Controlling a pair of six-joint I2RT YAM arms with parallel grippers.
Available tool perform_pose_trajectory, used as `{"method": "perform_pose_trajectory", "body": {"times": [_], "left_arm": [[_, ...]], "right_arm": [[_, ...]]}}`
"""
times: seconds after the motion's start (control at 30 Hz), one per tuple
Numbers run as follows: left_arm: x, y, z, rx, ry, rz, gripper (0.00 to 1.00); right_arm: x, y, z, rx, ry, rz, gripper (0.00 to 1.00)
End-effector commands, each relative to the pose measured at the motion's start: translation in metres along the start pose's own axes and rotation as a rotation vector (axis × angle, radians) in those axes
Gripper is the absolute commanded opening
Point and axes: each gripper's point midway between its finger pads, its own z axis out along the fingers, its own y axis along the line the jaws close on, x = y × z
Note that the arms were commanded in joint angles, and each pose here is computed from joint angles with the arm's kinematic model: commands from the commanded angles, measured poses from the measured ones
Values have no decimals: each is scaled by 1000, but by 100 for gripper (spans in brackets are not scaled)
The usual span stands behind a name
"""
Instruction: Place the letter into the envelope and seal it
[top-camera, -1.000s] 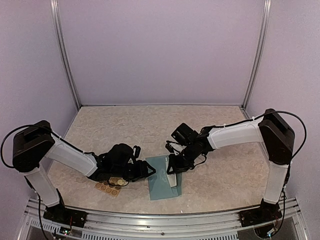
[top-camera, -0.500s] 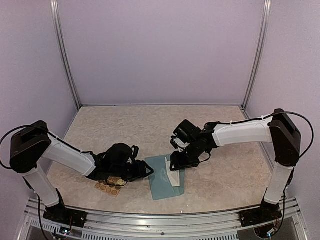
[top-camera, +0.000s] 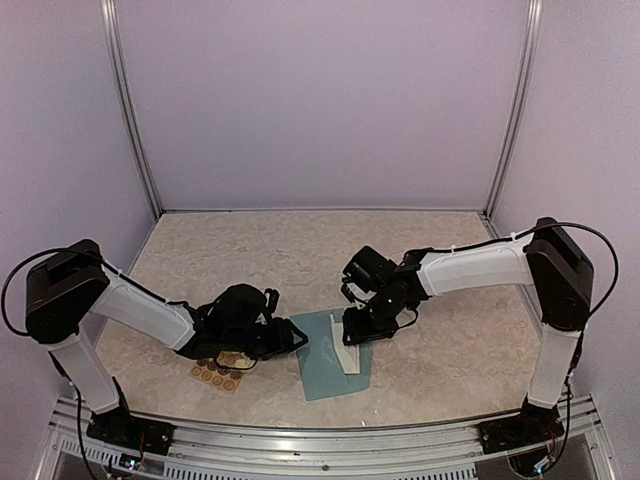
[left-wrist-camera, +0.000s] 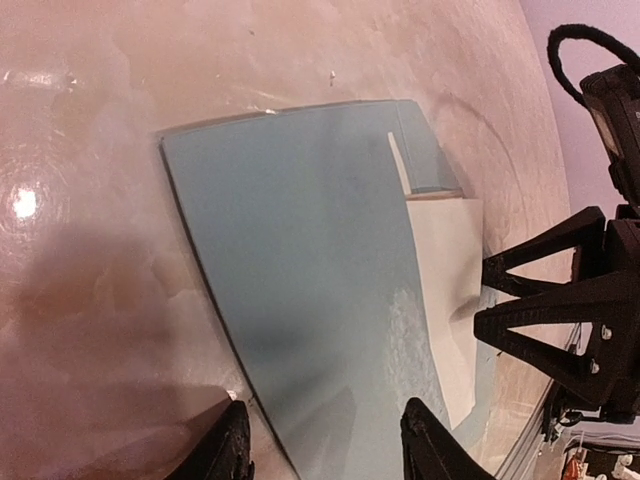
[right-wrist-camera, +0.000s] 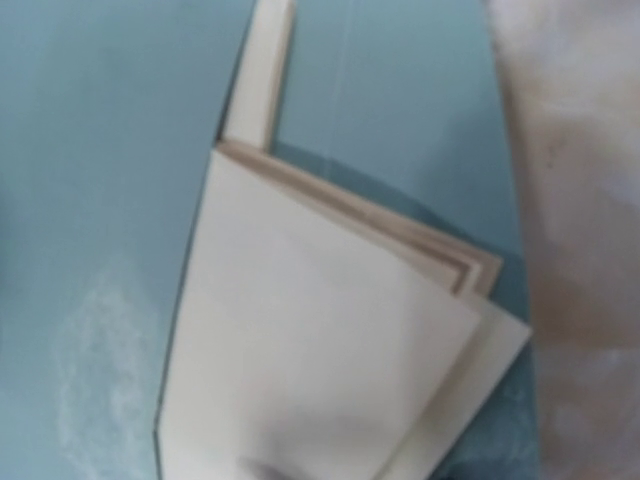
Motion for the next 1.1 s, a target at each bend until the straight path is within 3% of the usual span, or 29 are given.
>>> {"method": "perform_pose_trajectory", "body": {"times": [0.0, 1.07], "left_arm": [[13, 23, 10, -70, 52, 6, 48], [22, 27, 22, -69, 93, 3, 46]], "right_arm": [[0, 6, 5, -7, 3, -9, 44], [-13, 35, 22, -82, 6, -64, 40]]}}
